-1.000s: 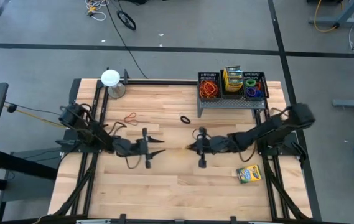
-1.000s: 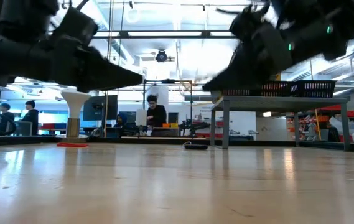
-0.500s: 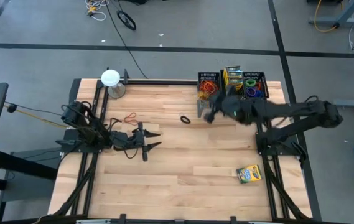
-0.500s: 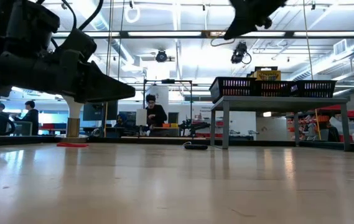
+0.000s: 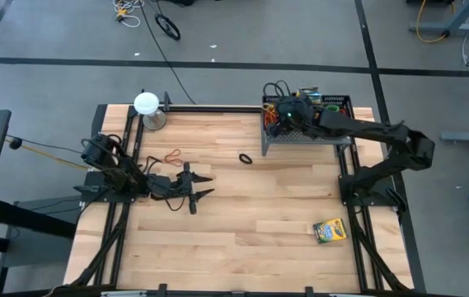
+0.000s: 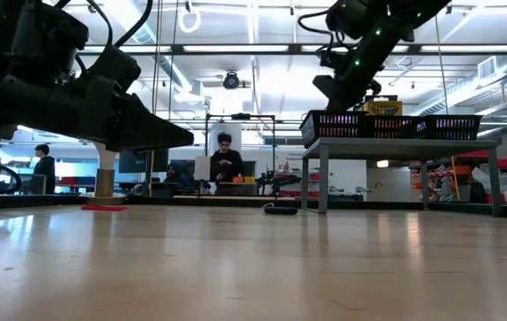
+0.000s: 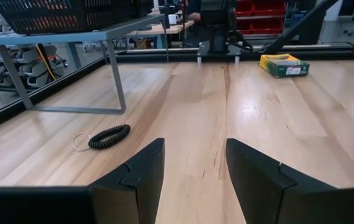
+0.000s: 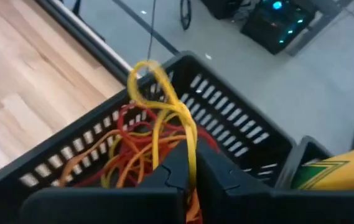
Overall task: Pick & Place Office Desk Supplies
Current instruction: Put the yellow rubber band into the left black bin on the shelf, then put the red rubber band into the left black bin on the shelf
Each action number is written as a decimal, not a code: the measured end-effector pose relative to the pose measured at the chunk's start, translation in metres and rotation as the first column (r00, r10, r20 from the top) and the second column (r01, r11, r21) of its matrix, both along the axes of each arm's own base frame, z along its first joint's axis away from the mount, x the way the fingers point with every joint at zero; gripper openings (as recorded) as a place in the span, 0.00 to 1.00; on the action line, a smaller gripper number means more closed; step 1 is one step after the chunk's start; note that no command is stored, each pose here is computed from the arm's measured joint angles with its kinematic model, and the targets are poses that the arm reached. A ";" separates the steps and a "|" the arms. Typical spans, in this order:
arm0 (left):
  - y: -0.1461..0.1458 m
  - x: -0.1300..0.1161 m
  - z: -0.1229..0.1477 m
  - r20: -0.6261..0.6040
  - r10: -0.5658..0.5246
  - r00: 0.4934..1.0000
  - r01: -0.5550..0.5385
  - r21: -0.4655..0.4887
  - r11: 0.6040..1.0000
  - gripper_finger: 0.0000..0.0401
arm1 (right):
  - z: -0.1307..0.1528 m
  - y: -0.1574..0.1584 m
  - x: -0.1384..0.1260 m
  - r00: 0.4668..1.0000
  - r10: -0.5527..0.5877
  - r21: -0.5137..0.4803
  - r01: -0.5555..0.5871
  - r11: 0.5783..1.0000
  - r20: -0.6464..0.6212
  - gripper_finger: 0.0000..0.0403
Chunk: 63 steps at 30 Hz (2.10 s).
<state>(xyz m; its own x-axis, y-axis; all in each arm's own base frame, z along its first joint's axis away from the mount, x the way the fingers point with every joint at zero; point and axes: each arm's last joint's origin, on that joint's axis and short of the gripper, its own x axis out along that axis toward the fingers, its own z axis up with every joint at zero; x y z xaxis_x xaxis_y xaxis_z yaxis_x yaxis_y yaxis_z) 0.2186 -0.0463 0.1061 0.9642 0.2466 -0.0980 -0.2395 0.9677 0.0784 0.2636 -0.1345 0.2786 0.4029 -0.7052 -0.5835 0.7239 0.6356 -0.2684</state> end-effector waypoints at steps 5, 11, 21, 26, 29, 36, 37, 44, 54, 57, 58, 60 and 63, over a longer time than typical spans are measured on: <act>0.000 0.000 0.000 -0.001 0.002 1.000 -0.002 0.000 1.000 0.44 | -0.002 -0.002 0.000 0.999 -0.034 -0.029 0.033 0.999 -0.028 0.16; 0.000 0.000 0.000 0.000 0.002 1.000 -0.002 -0.006 1.000 0.44 | 0.001 -0.001 -0.002 0.998 -0.063 -0.052 0.062 0.997 -0.022 0.34; 0.000 0.001 -0.001 -0.005 -0.001 1.000 0.001 -0.010 1.000 0.44 | 0.031 0.022 -0.027 1.000 0.009 -0.092 -0.011 0.996 -0.020 0.46; -0.004 0.010 0.004 0.024 -0.042 0.999 0.043 -0.035 0.998 0.44 | 0.042 0.044 -0.032 0.995 0.104 -0.095 -0.103 0.990 0.007 0.34; -0.006 0.016 0.008 0.049 -0.047 0.998 0.050 -0.055 0.997 0.44 | 0.037 0.060 -0.031 0.982 0.189 -0.076 -0.188 0.979 0.002 0.23; -0.013 0.040 0.014 0.030 -0.044 0.999 0.047 -0.092 0.995 0.44 | 0.002 0.116 -0.043 0.924 0.383 -0.021 -0.383 0.924 -0.011 0.02; -0.014 0.045 0.015 0.017 -0.044 0.999 0.045 -0.090 0.995 0.44 | -0.006 0.125 -0.047 0.913 0.408 -0.010 -0.408 0.913 -0.004 0.03; -0.019 0.068 0.028 0.017 0.053 0.998 -0.052 -0.068 0.996 0.42 | -0.045 0.174 -0.064 0.796 0.590 -0.033 -0.591 0.806 0.137 0.03; -0.016 0.057 0.041 -0.125 0.146 0.981 -0.150 -0.023 0.988 0.10 | -0.083 0.198 -0.075 0.657 0.613 -0.109 -0.638 0.762 0.439 0.04; -0.015 0.045 0.058 -0.164 0.137 0.977 -0.147 -0.046 0.988 0.02 | -0.093 0.196 -0.081 0.626 0.598 -0.117 -0.636 0.763 0.500 0.04; -0.014 0.041 0.064 -0.175 0.135 0.975 -0.146 -0.056 0.988 0.02 | -0.097 0.195 -0.082 0.623 0.598 -0.118 -0.636 0.763 0.504 0.04; -0.013 0.032 0.073 -0.198 0.137 0.971 -0.155 -0.080 0.985 0.02 | -0.105 0.194 -0.086 0.629 0.600 -0.113 -0.638 0.762 0.494 0.04; -0.008 0.017 0.082 -0.251 0.153 0.956 -0.188 -0.120 0.975 0.06 | -0.115 0.192 -0.092 0.638 0.603 -0.105 -0.640 0.761 0.479 0.05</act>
<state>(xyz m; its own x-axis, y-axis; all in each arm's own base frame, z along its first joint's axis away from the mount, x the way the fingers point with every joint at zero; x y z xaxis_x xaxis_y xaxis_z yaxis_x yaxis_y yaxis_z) 0.2353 -0.0546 0.1876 0.8531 0.3724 -0.3654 -0.3932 0.9193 0.0189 0.1720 0.0571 0.1639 0.9581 -0.1547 -0.2412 0.1704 0.9843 0.0457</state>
